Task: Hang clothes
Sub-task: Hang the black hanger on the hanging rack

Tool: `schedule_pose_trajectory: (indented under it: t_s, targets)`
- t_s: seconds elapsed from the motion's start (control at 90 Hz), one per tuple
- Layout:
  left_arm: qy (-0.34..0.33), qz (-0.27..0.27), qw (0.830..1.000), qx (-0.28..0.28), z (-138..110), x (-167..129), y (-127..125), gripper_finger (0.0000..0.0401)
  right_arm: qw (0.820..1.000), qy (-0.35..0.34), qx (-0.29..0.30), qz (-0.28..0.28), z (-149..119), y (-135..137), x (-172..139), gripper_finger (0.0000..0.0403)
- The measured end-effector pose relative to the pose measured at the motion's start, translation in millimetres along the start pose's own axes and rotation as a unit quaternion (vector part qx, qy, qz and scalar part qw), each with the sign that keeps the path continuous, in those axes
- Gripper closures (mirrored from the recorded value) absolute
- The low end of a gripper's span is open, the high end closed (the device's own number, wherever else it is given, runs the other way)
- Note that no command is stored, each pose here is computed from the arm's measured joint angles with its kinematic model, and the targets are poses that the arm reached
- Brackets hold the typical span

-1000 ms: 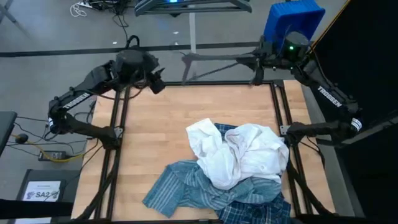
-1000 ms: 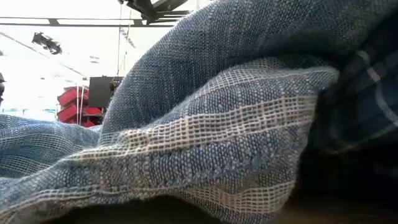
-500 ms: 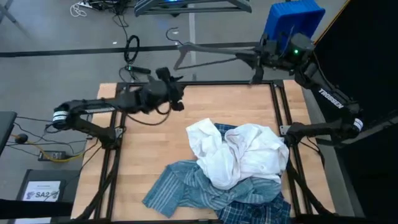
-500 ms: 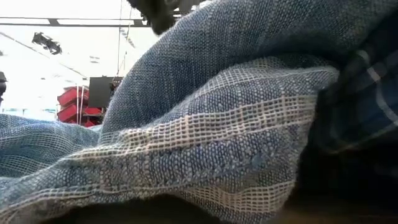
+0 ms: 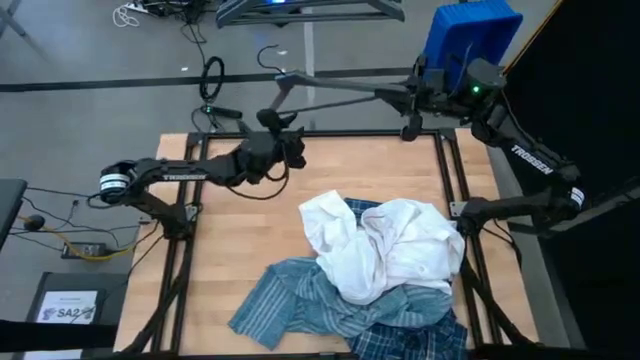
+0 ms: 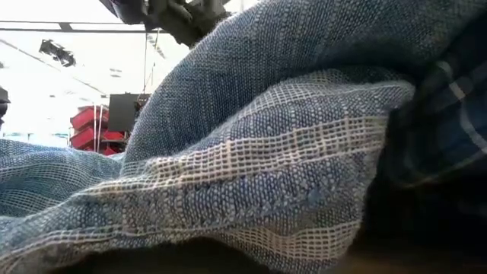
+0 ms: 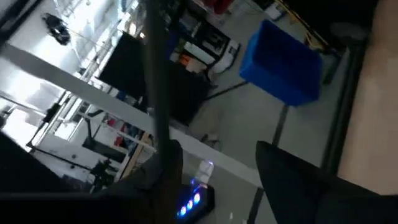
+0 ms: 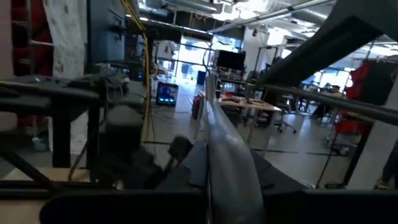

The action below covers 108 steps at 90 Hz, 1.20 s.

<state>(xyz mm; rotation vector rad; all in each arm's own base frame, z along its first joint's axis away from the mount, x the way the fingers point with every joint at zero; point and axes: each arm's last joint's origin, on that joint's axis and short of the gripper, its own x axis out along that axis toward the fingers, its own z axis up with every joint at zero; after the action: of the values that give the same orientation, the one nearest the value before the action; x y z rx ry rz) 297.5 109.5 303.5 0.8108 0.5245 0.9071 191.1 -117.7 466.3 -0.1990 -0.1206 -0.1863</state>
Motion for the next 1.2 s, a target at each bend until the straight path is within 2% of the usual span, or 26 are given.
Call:
schedule_pose_trajectory:
  t_s: [0.167,0.278,0.378,0.433,0.511,0.622,0.7,0.867,0.967,1.2]
  targets:
    - [0.01,0.058,0.998,0.038,-2.2,10.6,9.9,0.0238,1.0,-0.009,0.003,-0.002,2.7,6.4,2.8,0.0397]
    - [0.019,0.093,0.993,0.067,-3.2,13.7,17.9,0.0291,1.0,-0.011,0.004,-0.003,3.3,9.5,4.1,0.0397]
    - [0.015,0.121,0.991,0.061,-2.1,14.2,26.4,0.0352,1.0,-0.01,0.004,-0.011,3.5,9.3,4.2,0.0397]
    - [0.01,0.122,0.991,0.059,-1.6,14.1,26.9,0.0381,1.0,-0.009,0.006,-0.016,3.3,9.0,4.2,0.0397]
    - [-0.024,0.093,0.993,0.062,-0.5,14.6,23.2,0.0395,1.0,-0.008,0.006,-0.023,3.2,8.0,3.9,0.0397]
    - [-0.095,0.009,0.993,0.069,4.3,11.2,9.3,0.0378,0.999,-0.003,0.005,-0.042,2.2,6.0,3.7,0.0397]
    - [-0.119,-0.017,0.99,0.075,9.0,6.5,2.3,0.0358,0.999,0.001,0.002,-0.049,1.5,4.7,3.4,0.0397]
    - [-0.121,0.022,0.991,0.059,18.3,-1.7,6.2,0.0307,0.999,0.009,0.001,-0.051,-0.2,4.3,3.2,0.0397]
    - [-0.121,0.028,0.991,0.042,19.4,-2.9,7.3,0.0274,0.999,0.008,-0.003,-0.051,0.0,4.3,3.2,0.0397]
    - [-0.054,0.034,0.998,0.025,2.3,13.0,8.3,0.0217,0.999,0.006,-0.01,-0.048,0.5,4.8,3.4,0.0397]
